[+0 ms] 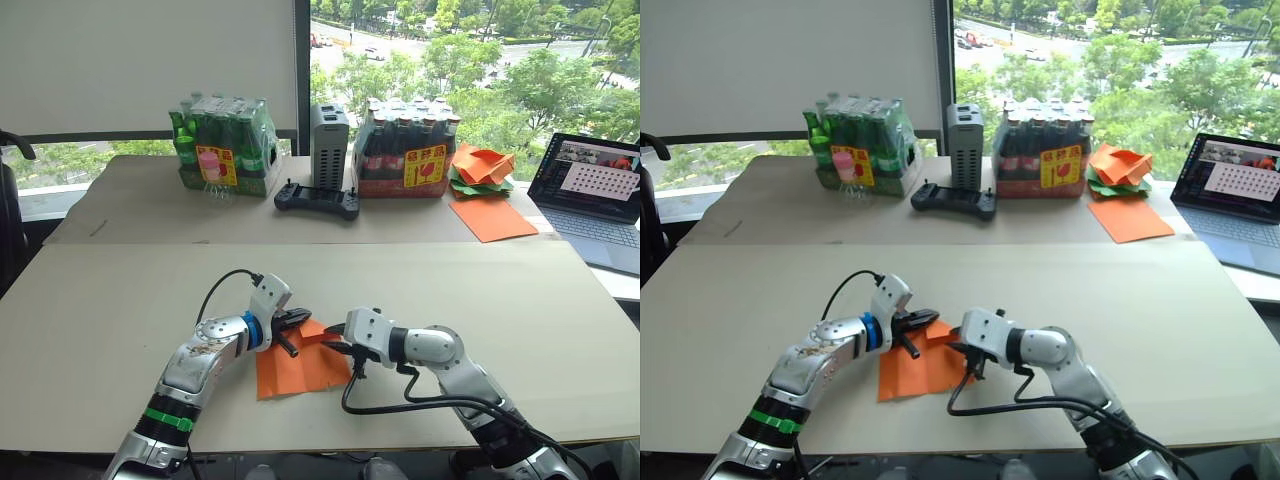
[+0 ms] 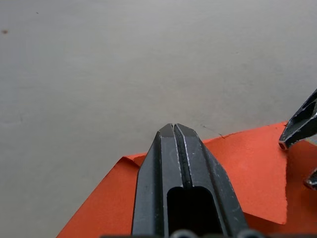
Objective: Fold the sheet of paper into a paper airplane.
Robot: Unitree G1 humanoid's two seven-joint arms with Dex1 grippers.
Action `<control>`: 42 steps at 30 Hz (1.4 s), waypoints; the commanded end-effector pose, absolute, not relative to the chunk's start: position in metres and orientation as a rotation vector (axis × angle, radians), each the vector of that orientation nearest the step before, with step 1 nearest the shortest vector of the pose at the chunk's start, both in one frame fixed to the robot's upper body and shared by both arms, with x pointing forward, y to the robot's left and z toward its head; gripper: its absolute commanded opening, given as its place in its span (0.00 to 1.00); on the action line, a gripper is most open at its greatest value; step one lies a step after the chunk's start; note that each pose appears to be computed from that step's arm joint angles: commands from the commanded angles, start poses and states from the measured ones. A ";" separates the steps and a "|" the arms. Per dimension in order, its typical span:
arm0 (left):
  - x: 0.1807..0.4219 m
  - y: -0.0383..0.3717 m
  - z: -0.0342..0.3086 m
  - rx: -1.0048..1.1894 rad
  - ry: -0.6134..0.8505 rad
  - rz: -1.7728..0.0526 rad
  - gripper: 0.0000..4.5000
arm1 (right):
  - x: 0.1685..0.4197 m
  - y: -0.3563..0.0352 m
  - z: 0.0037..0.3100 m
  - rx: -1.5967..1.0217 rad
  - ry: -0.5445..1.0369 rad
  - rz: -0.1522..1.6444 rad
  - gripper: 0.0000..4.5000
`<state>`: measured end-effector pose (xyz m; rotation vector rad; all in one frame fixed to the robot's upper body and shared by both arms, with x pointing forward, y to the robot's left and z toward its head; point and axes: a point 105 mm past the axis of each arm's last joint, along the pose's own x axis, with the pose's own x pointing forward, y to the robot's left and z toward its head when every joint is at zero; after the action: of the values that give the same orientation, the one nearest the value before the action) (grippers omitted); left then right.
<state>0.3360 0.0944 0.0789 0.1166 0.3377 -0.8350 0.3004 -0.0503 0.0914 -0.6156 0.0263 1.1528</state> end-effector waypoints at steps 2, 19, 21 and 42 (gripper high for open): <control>0.330 0.097 0.064 0.125 0.394 -0.833 0.00 | 0.308 -0.052 0.109 -0.494 -0.002 1.086 0.00; 0.329 0.096 0.064 0.125 0.391 -0.831 0.00 | 0.309 -0.037 0.087 -0.343 0.128 1.023 0.00; 0.328 0.095 0.064 0.125 0.390 -0.830 0.00 | 0.306 -0.036 0.085 -0.345 0.135 1.034 0.00; 0.330 0.075 0.090 0.075 0.318 -0.856 0.00 | 0.304 -0.038 0.066 -0.387 0.204 1.025 0.00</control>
<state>0.3290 0.0762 0.0818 0.0507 0.3518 -0.8490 0.3069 -0.0360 0.0756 -0.3714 0.1640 1.0278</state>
